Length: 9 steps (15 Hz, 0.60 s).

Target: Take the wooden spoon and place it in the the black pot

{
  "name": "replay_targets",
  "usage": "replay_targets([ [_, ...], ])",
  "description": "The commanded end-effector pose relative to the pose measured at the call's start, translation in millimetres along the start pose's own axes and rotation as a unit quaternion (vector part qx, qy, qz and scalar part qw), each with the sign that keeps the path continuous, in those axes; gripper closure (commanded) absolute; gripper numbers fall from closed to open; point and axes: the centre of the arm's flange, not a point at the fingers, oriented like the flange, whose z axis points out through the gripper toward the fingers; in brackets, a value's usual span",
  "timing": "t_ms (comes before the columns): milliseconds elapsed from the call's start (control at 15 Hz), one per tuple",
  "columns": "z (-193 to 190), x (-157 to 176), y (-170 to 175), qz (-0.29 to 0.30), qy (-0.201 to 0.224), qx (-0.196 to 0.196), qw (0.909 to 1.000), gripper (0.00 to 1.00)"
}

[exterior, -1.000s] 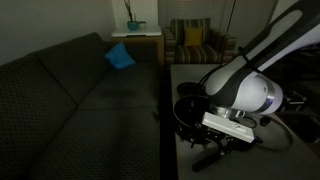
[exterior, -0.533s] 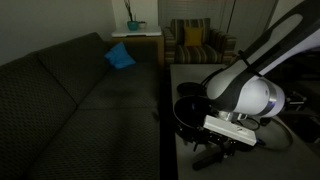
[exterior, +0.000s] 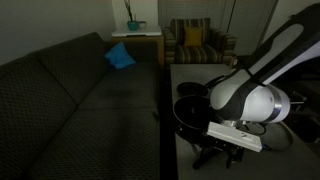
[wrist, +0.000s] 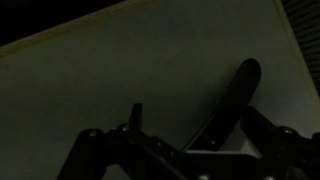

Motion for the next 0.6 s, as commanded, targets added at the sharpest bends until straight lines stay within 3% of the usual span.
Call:
replay_targets([
  [0, 18.1, 13.1, 1.1, 0.018, 0.019, -0.007, 0.9996, 0.0],
  [333, 19.0, 12.9, 3.5, 0.023, 0.027, -0.006, 0.9993, 0.0],
  [467, 19.1, 12.7, 4.2, 0.023, 0.029, -0.005, 0.9993, 0.26],
  [533, 18.7, 13.0, 4.4, 0.024, 0.03, -0.005, 0.9993, 0.34],
])
